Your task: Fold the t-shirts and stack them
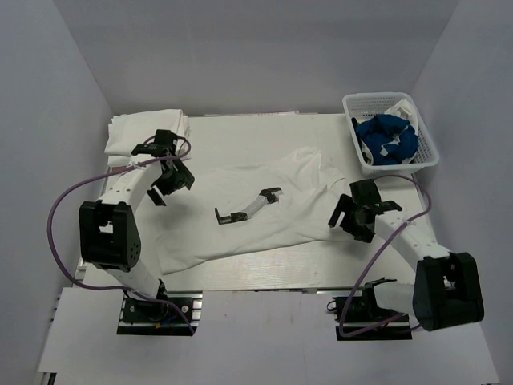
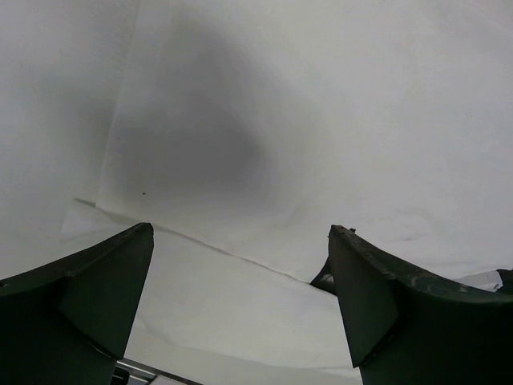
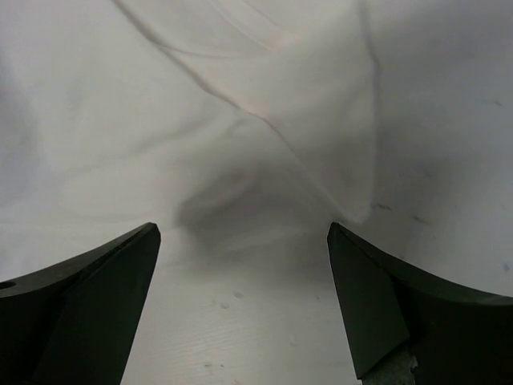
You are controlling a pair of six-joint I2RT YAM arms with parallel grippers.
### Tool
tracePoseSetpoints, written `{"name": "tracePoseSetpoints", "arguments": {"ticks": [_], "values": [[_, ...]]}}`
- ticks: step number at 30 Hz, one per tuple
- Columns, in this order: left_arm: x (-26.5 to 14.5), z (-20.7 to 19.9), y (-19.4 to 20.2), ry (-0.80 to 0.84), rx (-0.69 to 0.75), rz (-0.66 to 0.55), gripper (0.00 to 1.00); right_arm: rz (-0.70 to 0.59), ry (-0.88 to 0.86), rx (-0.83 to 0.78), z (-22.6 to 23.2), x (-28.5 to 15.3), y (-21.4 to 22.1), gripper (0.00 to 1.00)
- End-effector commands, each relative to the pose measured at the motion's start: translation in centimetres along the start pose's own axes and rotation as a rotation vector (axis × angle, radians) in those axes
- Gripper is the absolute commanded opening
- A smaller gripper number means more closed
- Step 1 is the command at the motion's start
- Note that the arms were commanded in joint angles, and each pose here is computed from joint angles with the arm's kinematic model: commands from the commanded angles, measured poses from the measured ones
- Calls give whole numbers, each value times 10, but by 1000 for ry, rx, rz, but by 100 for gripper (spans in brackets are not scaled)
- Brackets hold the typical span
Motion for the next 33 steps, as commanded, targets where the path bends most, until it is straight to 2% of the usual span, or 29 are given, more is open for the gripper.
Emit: {"name": "tracePoseSetpoints", "arguments": {"ticks": [1, 6, 7, 8, 12, 15, 16, 17, 21, 25, 29, 33], "values": [[-2, -4, -12, -3, 17, -30, 100, -4, 172, 79, -26, -17, 17, 91], [0, -12, -23, -6, 22, -58, 100, 11, 120, 53, -20, -27, 14, 91], [1, -15, -27, -10, 20, -68, 100, -49, 53, 17, -10, -30, -1, 91], [-1, -15, -28, -10, 20, -68, 100, -48, -12, -3, -2, -32, -5, 91], [1, -16, -29, -17, 23, -60, 100, -180, -253, -157, 33, -44, -45, 91], [3, -16, -27, -19, 23, -58, 100, -197, -412, -212, 58, -30, -54, 91], [3, -16, -27, -19, 23, -58, 100, -124, -466, -229, 66, -16, -47, 91], [3, -14, -26, -27, 17, -50, 100, -171, -511, -243, 76, -12, -54, 91], [-4, -9, -22, -24, 16, -53, 100, -102, -449, -224, 81, 25, -55, 91], [-8, -6, -21, -37, 18, -53, 100, -38, -362, -172, 69, 40, -44, 91], [-8, -5, -22, -43, 18, -59, 100, -16, -183, -88, 40, 41, -25, 91], [-3, -11, -31, -44, 18, -62, 100, 43, 34, -114, 4, 18, -5, 91]]}}
Point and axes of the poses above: each gripper's point midway between its finger pads, its own x axis out along the fingers, its own z axis along the line the jaws close on, y = z × x, the point moved 9 cm from there along -x, back along the fingers, and after that the axes turned 1 degree about -x, right-handed, at the moved point
